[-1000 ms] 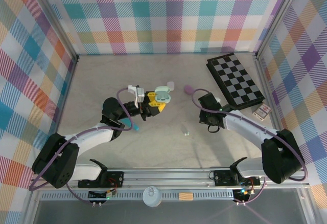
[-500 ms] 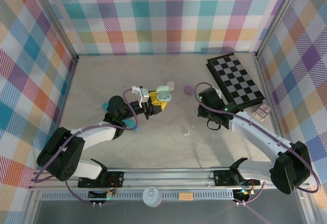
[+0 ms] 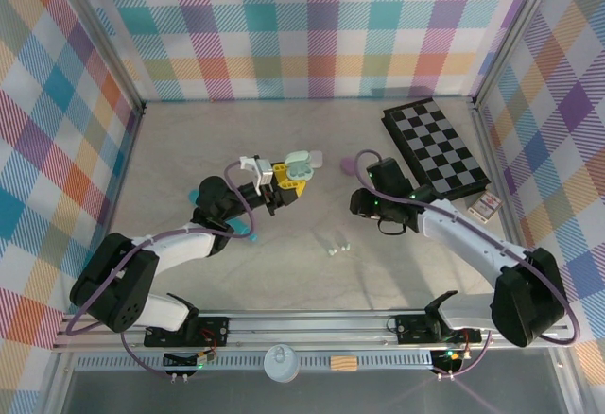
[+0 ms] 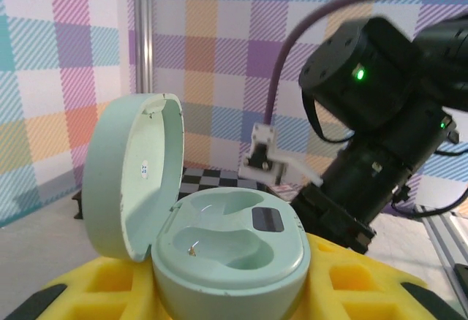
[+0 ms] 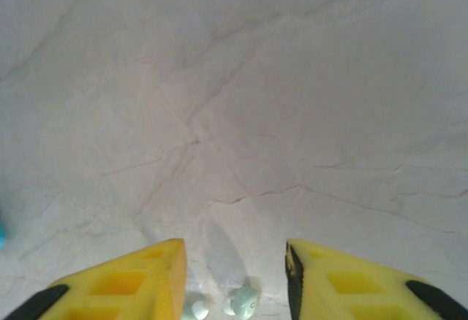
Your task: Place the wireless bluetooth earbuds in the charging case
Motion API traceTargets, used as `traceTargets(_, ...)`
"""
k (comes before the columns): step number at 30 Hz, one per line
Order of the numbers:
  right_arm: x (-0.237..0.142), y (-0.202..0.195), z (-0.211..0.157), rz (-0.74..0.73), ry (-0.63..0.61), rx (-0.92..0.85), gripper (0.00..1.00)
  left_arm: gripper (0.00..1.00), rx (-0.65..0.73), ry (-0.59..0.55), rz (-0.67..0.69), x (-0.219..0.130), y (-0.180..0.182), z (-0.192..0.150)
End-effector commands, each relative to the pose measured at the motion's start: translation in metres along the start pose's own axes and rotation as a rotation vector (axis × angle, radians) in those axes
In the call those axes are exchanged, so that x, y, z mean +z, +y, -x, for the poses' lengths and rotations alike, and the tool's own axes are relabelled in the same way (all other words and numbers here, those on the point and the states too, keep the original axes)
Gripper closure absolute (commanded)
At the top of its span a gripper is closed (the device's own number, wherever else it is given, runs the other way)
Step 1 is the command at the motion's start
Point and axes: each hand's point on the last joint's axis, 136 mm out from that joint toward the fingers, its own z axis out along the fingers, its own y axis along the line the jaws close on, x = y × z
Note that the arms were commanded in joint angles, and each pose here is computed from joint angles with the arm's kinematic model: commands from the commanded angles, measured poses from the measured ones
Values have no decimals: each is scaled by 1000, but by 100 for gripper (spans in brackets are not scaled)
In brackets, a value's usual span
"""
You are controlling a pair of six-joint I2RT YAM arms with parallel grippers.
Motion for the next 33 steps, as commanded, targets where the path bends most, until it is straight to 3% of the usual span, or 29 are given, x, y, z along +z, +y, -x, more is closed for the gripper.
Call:
traceTargets(1,8,9,-26,102,113,26,57,69,30,-73,16,-7,4,17)
traceTargets(9,25,14,-67,317,268,225,56,69,46,-46,8,-8,1,18)
traceTargets(33,59,-5,-102,308,359,326,57,69,67,-18,6,-14,-7,25)
